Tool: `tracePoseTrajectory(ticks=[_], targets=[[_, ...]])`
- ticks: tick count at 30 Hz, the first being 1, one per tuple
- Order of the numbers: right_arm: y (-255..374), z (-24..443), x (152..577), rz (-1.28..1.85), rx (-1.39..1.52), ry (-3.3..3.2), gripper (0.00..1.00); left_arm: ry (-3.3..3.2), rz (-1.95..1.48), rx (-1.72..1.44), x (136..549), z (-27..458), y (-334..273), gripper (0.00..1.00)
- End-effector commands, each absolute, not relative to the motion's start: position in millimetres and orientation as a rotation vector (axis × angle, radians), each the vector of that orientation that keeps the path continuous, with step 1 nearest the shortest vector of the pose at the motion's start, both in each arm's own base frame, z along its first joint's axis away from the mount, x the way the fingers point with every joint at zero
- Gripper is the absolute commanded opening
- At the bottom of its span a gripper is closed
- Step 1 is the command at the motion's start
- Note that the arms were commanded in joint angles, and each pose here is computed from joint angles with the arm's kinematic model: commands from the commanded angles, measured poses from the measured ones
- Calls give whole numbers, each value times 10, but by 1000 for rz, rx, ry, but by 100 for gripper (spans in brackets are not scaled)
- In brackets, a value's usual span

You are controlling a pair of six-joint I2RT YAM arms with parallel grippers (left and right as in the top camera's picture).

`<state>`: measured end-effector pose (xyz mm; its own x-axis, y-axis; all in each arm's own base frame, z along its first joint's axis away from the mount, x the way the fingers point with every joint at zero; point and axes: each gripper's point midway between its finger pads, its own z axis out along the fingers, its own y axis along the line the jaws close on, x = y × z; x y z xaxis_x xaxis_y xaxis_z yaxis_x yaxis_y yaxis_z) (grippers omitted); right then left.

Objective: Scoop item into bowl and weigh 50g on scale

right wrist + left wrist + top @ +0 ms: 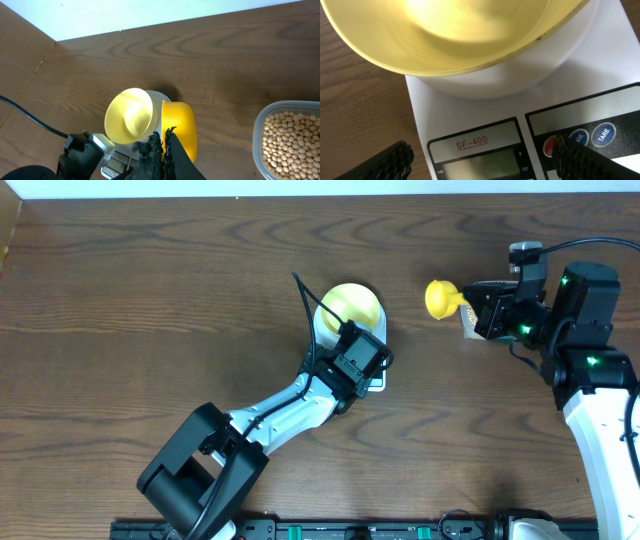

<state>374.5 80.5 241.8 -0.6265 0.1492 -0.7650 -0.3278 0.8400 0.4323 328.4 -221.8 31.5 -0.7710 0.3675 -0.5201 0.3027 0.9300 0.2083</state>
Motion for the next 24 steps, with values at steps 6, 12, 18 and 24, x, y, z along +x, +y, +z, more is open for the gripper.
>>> tracePoseTrajectory(ticks=[6,12,18,24], targets=[[799,2484,3749,676,-158,2130,1,2530,187,494,3241,201,-2150,91],[800,2484,3749,676,-159,2129,1,2542,199,500,3232,141,-2136,91],[799,2482,3748,676,-158,2131,1,2544,201,491,3245,141,-2116,91],[799,2484,3749,675,-159,2130,1,2546,203,484,3257,141,-2098,91]])
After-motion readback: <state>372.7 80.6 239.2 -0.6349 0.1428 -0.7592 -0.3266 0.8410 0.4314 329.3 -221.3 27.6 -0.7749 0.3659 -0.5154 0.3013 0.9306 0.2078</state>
